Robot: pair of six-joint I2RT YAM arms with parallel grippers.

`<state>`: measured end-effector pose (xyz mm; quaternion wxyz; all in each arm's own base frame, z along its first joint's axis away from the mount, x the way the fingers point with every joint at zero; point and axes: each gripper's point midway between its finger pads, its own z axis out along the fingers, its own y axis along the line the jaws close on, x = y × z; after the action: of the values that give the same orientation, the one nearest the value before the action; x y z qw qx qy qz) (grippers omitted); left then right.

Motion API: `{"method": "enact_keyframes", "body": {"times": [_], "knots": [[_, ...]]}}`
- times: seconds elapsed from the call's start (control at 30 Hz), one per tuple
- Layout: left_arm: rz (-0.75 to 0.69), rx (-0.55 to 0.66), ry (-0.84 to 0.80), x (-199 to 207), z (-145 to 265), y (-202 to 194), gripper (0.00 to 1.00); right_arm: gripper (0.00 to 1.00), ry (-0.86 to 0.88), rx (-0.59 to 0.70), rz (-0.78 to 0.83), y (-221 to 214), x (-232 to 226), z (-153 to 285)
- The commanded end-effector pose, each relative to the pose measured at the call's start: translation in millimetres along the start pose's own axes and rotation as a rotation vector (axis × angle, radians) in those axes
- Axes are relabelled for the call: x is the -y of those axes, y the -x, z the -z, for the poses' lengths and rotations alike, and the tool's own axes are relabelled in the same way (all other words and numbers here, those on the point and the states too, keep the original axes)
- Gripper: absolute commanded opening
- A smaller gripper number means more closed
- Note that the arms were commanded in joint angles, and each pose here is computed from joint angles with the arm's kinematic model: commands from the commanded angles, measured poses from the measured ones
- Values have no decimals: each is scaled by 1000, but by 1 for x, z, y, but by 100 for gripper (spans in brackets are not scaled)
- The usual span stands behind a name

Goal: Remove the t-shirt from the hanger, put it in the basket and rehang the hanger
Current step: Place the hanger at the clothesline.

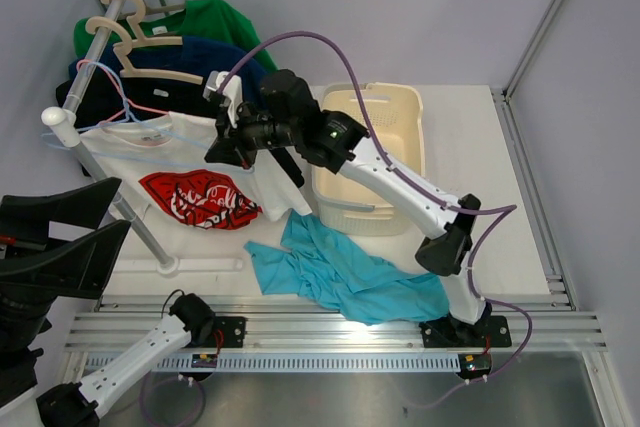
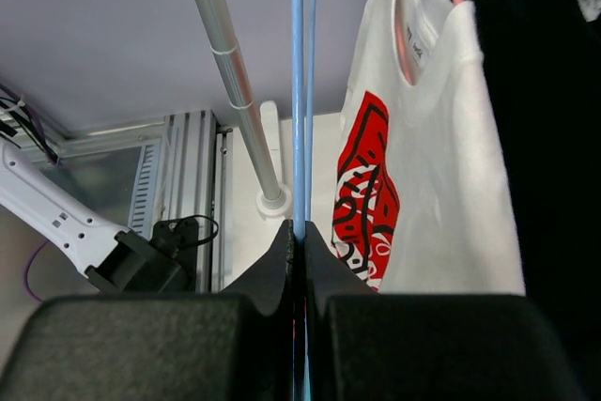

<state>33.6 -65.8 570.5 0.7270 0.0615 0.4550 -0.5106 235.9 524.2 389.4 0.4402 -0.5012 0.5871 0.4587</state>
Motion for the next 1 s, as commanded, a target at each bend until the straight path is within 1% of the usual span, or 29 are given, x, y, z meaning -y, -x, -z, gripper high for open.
{"method": "enact_keyframes", "body": {"times": [0.0,0.03,0.2,0.37,0.53,0.67,0.97], "knots": [[-11,42,-44,10,3,11,99,0,73,19,-9,14,-12,0],[-15,43,-43,9,4,10,99,0,87,8,-16,7,-11,-6],[-20,46,-25,4,7,6,99,0,131,16,-8,6,-16,-15],[-1,5,-20,-3,6,-11,99,0,139,10,-13,-2,-16,-28],[-6,-12,-16,-6,4,-19,99,0,124,40,-1,1,-14,-35],[-14,-3,-7,-8,6,-17,99,0,129,56,2,6,-13,-37],[-24,-4,1,-11,6,-19,99,0,125,26,-31,-14,-5,-54]]}}
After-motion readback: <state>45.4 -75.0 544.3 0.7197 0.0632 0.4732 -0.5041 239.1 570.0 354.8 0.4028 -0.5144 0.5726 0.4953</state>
